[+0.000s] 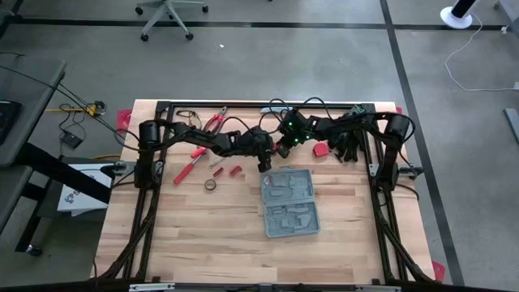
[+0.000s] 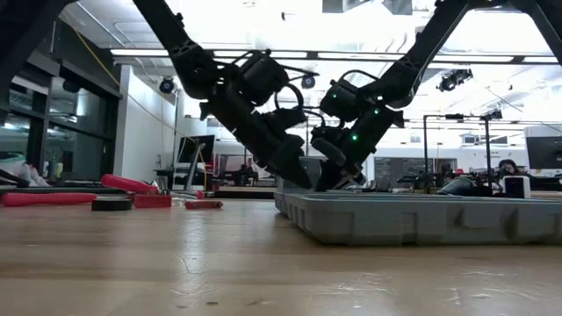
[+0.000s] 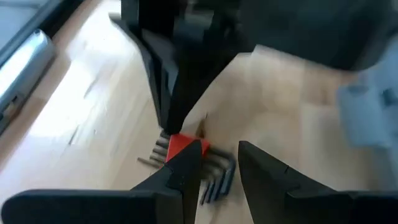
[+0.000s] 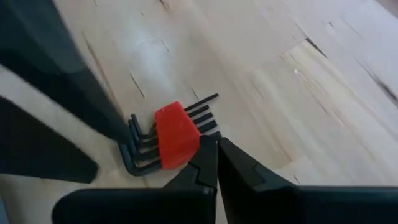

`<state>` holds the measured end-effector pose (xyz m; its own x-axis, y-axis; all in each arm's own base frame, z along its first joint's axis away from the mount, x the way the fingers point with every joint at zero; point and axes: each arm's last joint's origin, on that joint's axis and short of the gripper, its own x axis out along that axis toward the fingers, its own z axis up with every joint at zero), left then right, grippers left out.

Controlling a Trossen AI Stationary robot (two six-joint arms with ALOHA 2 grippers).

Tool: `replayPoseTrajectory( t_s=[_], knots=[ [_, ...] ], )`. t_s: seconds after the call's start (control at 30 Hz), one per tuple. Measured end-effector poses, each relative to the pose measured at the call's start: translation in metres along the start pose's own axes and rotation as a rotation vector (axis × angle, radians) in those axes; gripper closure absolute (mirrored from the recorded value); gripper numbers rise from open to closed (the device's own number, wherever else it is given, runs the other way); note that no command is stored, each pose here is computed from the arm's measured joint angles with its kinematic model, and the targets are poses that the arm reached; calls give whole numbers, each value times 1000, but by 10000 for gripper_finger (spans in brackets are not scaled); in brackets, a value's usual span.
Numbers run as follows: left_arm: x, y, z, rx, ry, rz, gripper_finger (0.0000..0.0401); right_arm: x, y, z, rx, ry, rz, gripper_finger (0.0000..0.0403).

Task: Prefit tool cases
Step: Remove the orange hex key set from the gray tool case

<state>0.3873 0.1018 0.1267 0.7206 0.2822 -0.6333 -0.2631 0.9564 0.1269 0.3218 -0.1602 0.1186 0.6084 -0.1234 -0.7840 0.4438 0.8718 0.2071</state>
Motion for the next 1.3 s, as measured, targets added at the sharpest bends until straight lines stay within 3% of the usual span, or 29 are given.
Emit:
replayPoseTrajectory(
  t_s=[0.33,0.63,1.3],
  knots=[
    [9,13,-8,-33,97,88,302,0,0,-1,2,13,-1,402],
    [8,13,-12,-53,145,89,302,0,0,-3,-6,31,-3,403],
    [1,12,0,-49,66,84,302,3,19,4,-66,-59,29,403]
  ],
)
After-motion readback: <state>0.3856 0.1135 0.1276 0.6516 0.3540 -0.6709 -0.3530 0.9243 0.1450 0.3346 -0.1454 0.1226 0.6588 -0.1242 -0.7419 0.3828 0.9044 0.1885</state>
